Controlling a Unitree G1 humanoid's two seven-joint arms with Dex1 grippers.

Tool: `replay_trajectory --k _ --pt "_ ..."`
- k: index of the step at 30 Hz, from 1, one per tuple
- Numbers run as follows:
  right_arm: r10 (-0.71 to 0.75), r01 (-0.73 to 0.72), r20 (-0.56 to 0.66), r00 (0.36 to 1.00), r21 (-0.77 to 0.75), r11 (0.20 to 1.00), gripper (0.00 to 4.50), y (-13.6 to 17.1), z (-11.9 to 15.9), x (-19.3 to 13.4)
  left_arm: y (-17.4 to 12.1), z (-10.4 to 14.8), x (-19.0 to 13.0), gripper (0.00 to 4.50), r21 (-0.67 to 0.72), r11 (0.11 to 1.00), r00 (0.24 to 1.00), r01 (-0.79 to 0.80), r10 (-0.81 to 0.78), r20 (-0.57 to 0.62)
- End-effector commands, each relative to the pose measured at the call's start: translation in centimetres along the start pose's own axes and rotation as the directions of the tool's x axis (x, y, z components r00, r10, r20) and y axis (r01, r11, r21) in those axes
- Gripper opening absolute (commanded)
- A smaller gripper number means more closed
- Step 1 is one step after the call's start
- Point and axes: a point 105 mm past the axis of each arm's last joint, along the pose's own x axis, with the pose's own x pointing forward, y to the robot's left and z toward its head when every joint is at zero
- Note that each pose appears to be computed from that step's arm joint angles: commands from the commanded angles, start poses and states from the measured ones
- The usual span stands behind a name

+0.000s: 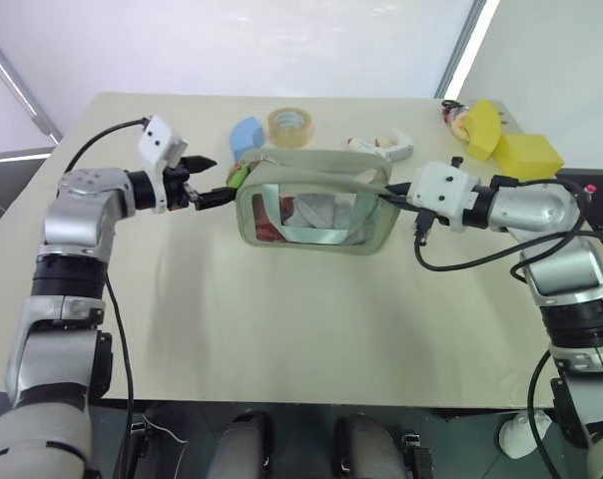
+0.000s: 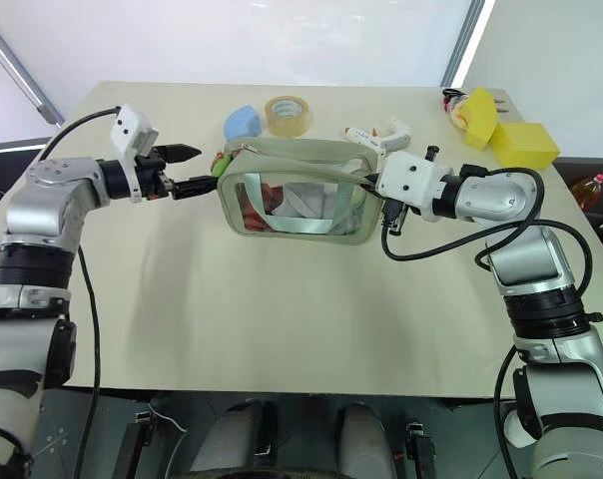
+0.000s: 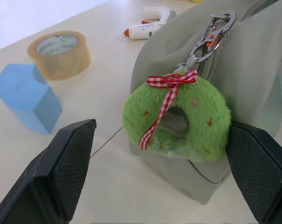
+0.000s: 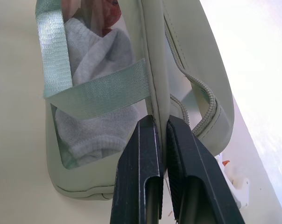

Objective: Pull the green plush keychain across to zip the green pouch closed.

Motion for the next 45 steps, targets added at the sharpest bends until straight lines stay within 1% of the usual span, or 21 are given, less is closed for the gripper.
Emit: replay_trajectory --k 1,3,4,5,6,7,8,11,13,15,17,21,24,29,32,35,38,39,42,44,45 --pt "0.000 0.001 0.007 1.000 -0.022 1.000 0.00 0.0 0.5 -0.2 0.1 1.5 0.0 3.24 0.058 0.998 0.999 -0.001 -0.001 0.038" --pt "-0.001 0.001 0.007 1.000 -0.022 1.000 0.00 0.0 0.5 -0.2 0.0 1.6 0.0 2.15 0.062 0.998 0.999 0.008 -0.010 0.042" --pt "-0.001 0.001 0.008 1.000 -0.022 1.000 0.00 0.0 0.5 -0.2 0.0 1.6 0.0 1.69 0.065 0.998 0.999 0.009 -0.011 0.043" --pt "-0.001 0.001 0.008 1.000 -0.023 1.000 0.00 0.0 0.5 -0.2 0.0 1.7 0.0 1.11 0.067 0.998 0.999 0.007 -0.010 0.044" --pt "-0.001 0.001 0.008 1.000 -0.025 1.000 0.00 0.0 0.5 -0.2 0.1 1.9 -0.1 0.66 0.071 0.998 0.999 0.000 -0.003 0.047" --pt "-0.001 0.001 0.008 1.000 -0.028 1.000 0.00 0.0 0.6 -0.2 0.3 2.3 -0.2 0.12 0.070 0.998 0.998 -0.005 0.001 0.058" --pt "-0.002 0.002 0.008 1.000 -0.030 1.000 0.00 -0.1 0.6 -0.2 0.4 2.6 -0.4 0.05 0.069 0.998 0.998 -0.010 0.006 0.067" --pt "-0.005 0.005 0.008 1.000 -0.033 0.999 0.00 -0.1 0.6 -0.1 1.0 3.6 -0.8 0.05 0.097 0.995 0.997 -0.030 0.023 0.080" --pt "-0.007 0.007 0.008 1.000 -0.034 0.999 0.00 -0.1 0.6 -0.1 1.3 4.7 -1.0 0.05 0.116 0.992 0.994 -0.041 0.029 0.103" --pt "-0.011 0.011 0.009 1.000 -0.037 0.999 0.00 -0.1 0.6 0.0 0.5 6.6 -0.7 0.05 0.154 0.988 0.990 0.000 -0.021 0.137" --pt "-0.011 0.012 0.007 1.000 -0.040 0.999 0.00 -0.1 0.6 0.2 -0.7 7.4 0.1 0.05 0.206 0.977 0.988 0.053 -0.082 0.134" --pt "-0.013 0.013 0.008 1.000 -0.041 0.999 0.00 0.0 0.7 0.3 -2.5 7.6 1.2 0.05 0.291 0.949 0.983 0.121 -0.156 0.100" --pt "-0.023 0.023 0.007 1.000 -0.042 0.999 0.00 0.0 0.8 0.3 -3.8 7.8 2.5 0.05 0.309 0.936 0.974 0.166 -0.205 0.099" --pt "-0.022 0.023 0.008 1.000 -0.038 0.999 0.00 0.1 0.9 0.4 -4.5 6.9 3.5 0.05 0.339 0.917 0.969 0.209 -0.240 0.051" --pt "-0.032 0.032 0.003 0.999 -0.036 0.999 0.00 -0.1 0.8 0.2 -4.6 7.0 3.3 1.00 0.344 0.911 0.965 0.228 -0.258 0.044" --pt "-0.034 0.034 0.001 0.999 -0.030 0.999 0.00 0.0 0.7 0.3 -4.1 7.3 3.1 2.44 0.365 0.907 0.970 0.208 -0.239 0.041" --pt "-0.029 0.029 0.005 1.000 -0.027 0.999 0.00 0.2 0.7 0.5 -3.9 8.4 2.4 3.96 0.369 0.906 0.970 0.206 -0.240 0.049" --pt "-0.029 0.029 0.006 1.000 -0.027 0.999 0.00 0.2 0.7 0.5 -3.8 8.6 2.1 4.39 0.377 0.903 0.970 0.208 -0.241 0.043" --pt "-0.034 0.034 0.005 0.999 -0.032 0.999 0.00 0.0 0.6 0.6 -3.0 8.8 0.5 4.39 0.385 0.902 0.976 0.195 -0.217 0.014" --pt "-0.035 0.035 0.006 0.999 -0.031 0.999 0.00 0.0 0.5 0.7 -2.3 8.2 -0.2 4.39 0.377 0.908 0.982 0.181 -0.190 -0.013" --pt "-0.034 0.034 0.009 0.999 -0.029 0.999 0.00 0.0 0.5 0.7 -2.2 7.5 -0.4 4.39 0.369 0.911 0.982 0.184 -0.184 -0.035"
